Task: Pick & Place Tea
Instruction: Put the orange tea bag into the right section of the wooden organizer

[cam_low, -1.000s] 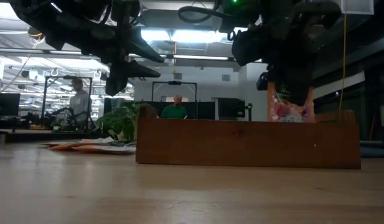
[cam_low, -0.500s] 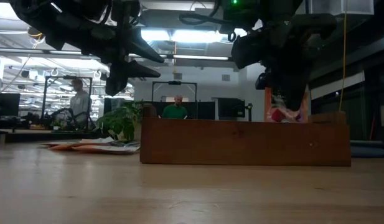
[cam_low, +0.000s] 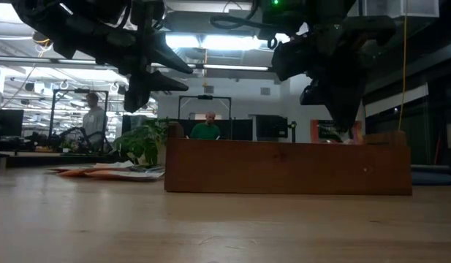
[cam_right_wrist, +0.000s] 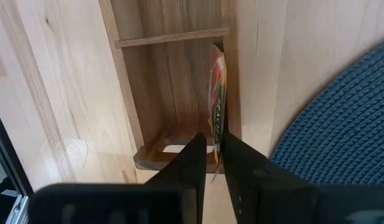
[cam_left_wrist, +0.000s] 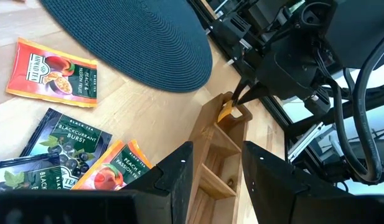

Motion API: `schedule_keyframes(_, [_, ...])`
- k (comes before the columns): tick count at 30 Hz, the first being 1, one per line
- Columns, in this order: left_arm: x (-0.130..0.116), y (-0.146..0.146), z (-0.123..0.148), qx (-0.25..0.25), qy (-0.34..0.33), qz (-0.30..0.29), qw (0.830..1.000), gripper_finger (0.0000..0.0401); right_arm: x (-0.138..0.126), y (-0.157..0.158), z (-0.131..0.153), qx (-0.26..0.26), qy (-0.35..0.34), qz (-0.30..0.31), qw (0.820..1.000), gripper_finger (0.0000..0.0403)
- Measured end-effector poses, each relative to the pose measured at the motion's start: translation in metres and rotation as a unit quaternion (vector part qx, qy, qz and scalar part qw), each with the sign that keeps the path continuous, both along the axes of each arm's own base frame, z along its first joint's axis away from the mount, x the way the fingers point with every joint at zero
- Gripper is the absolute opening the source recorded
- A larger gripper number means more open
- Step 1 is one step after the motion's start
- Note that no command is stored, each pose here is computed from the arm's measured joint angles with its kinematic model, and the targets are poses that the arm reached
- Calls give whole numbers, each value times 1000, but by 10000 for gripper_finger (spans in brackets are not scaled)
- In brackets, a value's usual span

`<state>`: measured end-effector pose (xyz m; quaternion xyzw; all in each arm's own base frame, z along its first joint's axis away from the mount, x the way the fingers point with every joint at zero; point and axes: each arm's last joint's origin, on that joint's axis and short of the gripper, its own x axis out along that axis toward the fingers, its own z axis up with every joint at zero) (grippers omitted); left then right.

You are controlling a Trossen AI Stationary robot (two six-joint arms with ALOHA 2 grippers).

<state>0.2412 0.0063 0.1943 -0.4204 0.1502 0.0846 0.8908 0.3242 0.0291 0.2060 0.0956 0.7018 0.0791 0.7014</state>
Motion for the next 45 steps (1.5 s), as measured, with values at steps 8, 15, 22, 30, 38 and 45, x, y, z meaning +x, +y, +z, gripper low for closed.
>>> schedule_keyframes(8, [0, 0, 0, 0, 0, 0, 1000, 132, 0, 0, 0, 0, -1, -1, 1000, 60])
schedule_keyframes(15, [0, 0, -1, 0, 6, 0, 1000, 132, 6, 0, 10, 0, -26, 0, 1000, 62])
schedule_keyframes(22, [-1, 0, -2, 1, 14, -1, 1000, 132, 16, 1, 31, 3, -61, -1, 998, 62])
schedule_keyframes(30, [-3, 0, -7, 20, 44, -8, 999, 127, 36, -15, 44, 15, -144, -81, 986, 62])
schedule_keyframes(38, [-3, -8, -16, 49, 76, 18, 996, 58, 51, -51, 37, 55, -221, -204, 952, 63])
schedule_keyframes(45, [10, -24, -40, 79, 129, -4, 988, 5, 49, -57, 5, 132, -231, -255, 930, 63])
